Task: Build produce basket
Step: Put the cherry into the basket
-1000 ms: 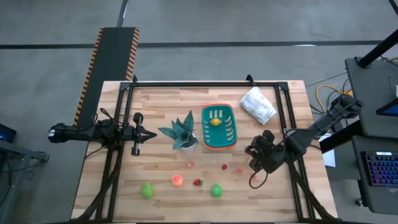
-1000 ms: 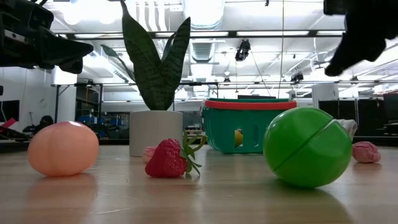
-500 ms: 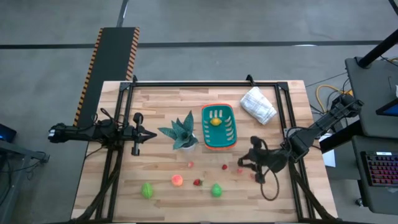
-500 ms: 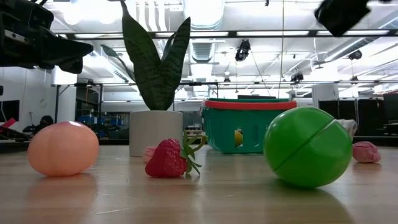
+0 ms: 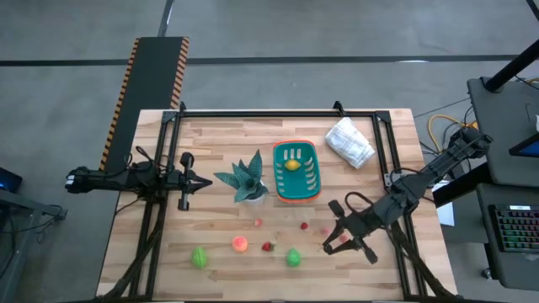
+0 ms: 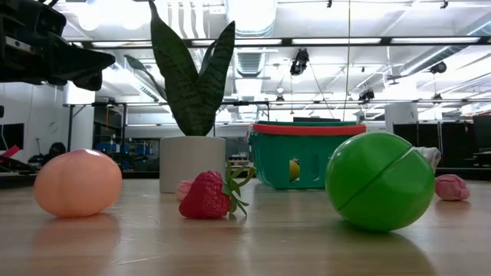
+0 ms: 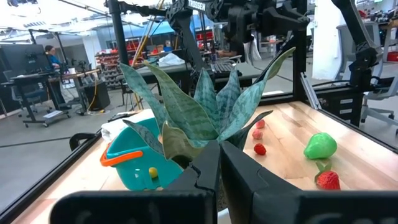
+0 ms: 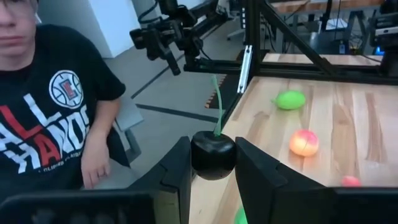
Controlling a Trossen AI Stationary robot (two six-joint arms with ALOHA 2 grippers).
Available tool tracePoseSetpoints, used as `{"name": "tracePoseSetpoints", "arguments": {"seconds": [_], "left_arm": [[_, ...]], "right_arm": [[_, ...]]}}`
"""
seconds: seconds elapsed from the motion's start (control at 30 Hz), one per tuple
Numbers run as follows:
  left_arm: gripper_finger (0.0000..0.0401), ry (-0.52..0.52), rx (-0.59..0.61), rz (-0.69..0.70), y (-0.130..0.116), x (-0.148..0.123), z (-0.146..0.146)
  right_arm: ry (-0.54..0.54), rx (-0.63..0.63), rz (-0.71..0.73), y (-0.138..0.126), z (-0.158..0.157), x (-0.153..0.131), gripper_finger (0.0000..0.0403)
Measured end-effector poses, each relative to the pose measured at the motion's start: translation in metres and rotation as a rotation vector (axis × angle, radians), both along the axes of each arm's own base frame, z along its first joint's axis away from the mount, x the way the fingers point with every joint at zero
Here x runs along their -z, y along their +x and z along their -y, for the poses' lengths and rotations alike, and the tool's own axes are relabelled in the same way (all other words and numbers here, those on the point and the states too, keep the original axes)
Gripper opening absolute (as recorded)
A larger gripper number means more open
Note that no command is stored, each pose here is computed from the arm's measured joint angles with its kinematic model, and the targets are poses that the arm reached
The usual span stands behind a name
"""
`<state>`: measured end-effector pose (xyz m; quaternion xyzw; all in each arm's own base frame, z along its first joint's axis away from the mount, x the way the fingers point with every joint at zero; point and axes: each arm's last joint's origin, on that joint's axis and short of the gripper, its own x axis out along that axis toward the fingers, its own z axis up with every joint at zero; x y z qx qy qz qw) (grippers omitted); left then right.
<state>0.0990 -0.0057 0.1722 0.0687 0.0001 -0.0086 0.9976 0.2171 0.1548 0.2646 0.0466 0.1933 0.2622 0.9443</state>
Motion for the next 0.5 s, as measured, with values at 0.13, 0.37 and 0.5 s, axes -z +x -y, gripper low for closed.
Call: {"name": "tracePoseSetpoints", "arguments": {"seconds": [0.13,0.37,0.5], "left_arm": [[0.0,0.0,0.0,0.0,0.0,-0.0001,0.0],[0.0,0.0,0.0,0.0,0.0,0.0,0.0],[0.0,0.0,0.0,0.0,0.0,0.0,0.0]], "right_arm": [[0.0,0.0,0.002,-0.0001,0.0001,-0.0003,0.0087],[0.0,0.007,0.001,0.0,0.0003,-0.0003,0.0088],[-0.021,0.046,-0.008,0.0001,0.0018,0.0015,0.0088]]}}
